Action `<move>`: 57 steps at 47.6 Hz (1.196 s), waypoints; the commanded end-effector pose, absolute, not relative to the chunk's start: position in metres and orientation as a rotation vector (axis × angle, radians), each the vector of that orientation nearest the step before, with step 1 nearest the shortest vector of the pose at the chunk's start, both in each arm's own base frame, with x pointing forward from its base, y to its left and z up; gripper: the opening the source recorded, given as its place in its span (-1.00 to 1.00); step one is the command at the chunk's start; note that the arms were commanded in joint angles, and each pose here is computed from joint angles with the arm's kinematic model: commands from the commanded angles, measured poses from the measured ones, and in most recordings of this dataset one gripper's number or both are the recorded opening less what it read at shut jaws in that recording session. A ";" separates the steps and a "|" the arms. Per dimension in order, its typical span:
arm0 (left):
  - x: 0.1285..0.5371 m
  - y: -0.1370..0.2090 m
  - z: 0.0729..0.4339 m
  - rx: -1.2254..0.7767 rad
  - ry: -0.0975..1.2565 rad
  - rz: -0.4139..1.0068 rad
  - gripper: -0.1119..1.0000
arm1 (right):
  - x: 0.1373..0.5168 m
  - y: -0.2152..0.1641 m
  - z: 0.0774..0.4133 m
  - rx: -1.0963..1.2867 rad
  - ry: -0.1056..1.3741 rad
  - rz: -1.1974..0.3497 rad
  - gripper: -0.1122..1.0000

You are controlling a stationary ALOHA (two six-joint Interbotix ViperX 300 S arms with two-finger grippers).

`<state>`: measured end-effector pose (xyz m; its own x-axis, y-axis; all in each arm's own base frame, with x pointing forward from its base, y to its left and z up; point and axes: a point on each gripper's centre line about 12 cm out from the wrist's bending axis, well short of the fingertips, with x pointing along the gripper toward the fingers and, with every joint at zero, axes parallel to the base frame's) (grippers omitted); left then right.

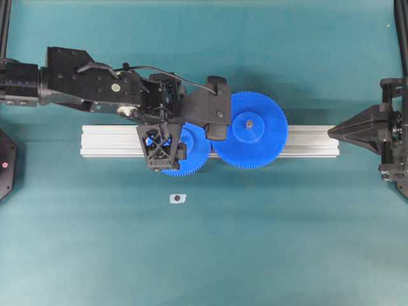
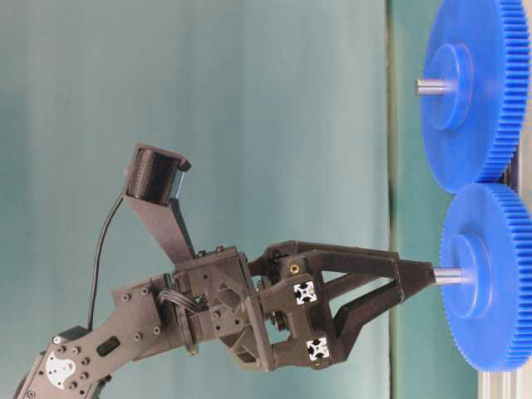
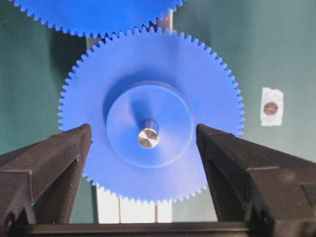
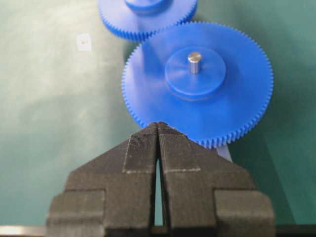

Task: Insert the small gear onto the shaft.
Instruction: 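Hold the seated gear on the shaft with the left gripper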

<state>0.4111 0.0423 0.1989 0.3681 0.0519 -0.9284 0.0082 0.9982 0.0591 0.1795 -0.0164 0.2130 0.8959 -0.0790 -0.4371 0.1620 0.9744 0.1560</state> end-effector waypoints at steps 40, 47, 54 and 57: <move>0.408 0.041 0.262 0.069 1.119 0.035 0.65 | 0.183 -0.017 0.221 0.201 0.421 -0.128 -0.77; 0.403 0.041 0.271 0.069 1.110 0.036 0.65 | 0.183 -0.017 0.221 0.201 0.421 -0.128 -0.77; 0.399 0.041 0.277 0.069 1.106 0.037 0.65 | 0.183 -0.017 0.221 0.201 0.420 -0.128 -0.77; 0.397 0.040 0.277 0.068 1.115 0.036 0.65 | 0.183 -0.017 0.221 0.201 0.420 -0.128 -0.77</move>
